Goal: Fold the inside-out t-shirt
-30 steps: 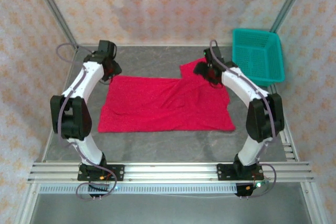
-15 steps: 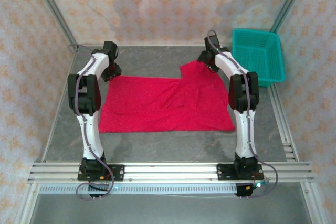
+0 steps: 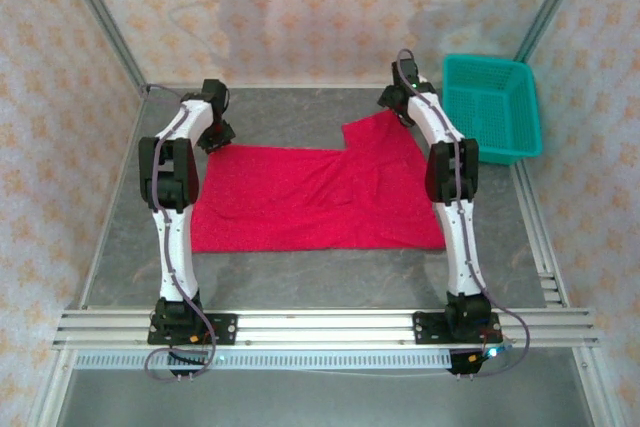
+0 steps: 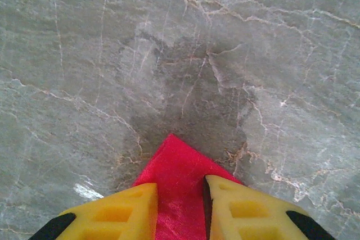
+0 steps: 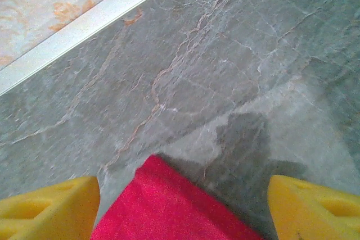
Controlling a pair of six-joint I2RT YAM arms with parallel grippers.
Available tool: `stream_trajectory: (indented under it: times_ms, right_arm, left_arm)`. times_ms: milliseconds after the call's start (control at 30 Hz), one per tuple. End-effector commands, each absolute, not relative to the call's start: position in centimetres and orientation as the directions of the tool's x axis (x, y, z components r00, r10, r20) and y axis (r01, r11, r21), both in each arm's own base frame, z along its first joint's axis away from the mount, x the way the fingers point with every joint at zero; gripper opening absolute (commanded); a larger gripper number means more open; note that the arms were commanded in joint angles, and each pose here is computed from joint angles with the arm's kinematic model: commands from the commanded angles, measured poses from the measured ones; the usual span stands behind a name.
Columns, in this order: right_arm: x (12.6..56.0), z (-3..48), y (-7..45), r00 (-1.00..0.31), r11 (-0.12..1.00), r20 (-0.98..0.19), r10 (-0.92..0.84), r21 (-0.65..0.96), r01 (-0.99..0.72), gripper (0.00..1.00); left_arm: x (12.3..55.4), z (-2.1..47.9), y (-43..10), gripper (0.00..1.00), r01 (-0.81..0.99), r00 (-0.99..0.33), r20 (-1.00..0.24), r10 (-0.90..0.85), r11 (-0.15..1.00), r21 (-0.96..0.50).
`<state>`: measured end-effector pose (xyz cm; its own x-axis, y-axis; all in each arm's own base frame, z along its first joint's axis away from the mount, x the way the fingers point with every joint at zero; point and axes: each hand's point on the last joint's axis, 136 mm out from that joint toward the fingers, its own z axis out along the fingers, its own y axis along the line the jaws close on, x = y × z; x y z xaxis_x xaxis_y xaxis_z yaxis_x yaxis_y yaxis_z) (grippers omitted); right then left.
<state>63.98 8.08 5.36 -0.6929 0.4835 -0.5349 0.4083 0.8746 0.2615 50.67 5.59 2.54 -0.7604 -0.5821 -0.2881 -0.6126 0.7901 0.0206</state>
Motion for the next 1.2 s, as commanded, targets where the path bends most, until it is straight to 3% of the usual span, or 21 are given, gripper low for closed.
stream_trajectory:
  times_ms: [0,167,367,433,733,1167]
  right_arm:
    - [63.7,3.6,8.5,-0.714,0.863,-0.485,0.505,0.279,0.421,0.77]
    - [64.3,2.7,9.7,-0.720,0.853,-0.461,0.518,0.341,0.396,0.59]
    - [65.2,4.8,10.5,-0.722,0.871,-0.498,0.480,0.367,0.327,0.10]
    - [65.5,5.8,10.5,-0.717,0.875,-0.513,0.472,0.371,0.311,0.00]
    - [64.6,12.8,11.8,-0.715,0.876,-0.545,0.437,0.437,0.203,0.00]
    - [55.4,19.5,12.4,-0.727,0.850,-0.543,0.421,0.516,0.107,0.00]
  left_arm:
    - [49.4,1.3,5.9,0.25,-0.613,-0.774,-0.241,-0.586,0.789,0.048]
    - [49.4,1.5,5.9,0.00,-0.614,-0.773,-0.237,-0.588,0.788,0.045]
    - [50.3,4.7,6.0,0.00,-0.616,-0.756,-0.290,-0.587,0.787,0.012]
    - [50.6,5.7,6.0,0.00,-0.615,-0.752,-0.302,-0.586,0.788,0.002]
    - [50.6,9.4,5.7,0.00,-0.615,-0.726,-0.350,-0.592,0.787,-0.054]
    - [47.3,13.0,5.3,0.00,-0.613,-0.688,-0.412,-0.597,0.782,-0.110]
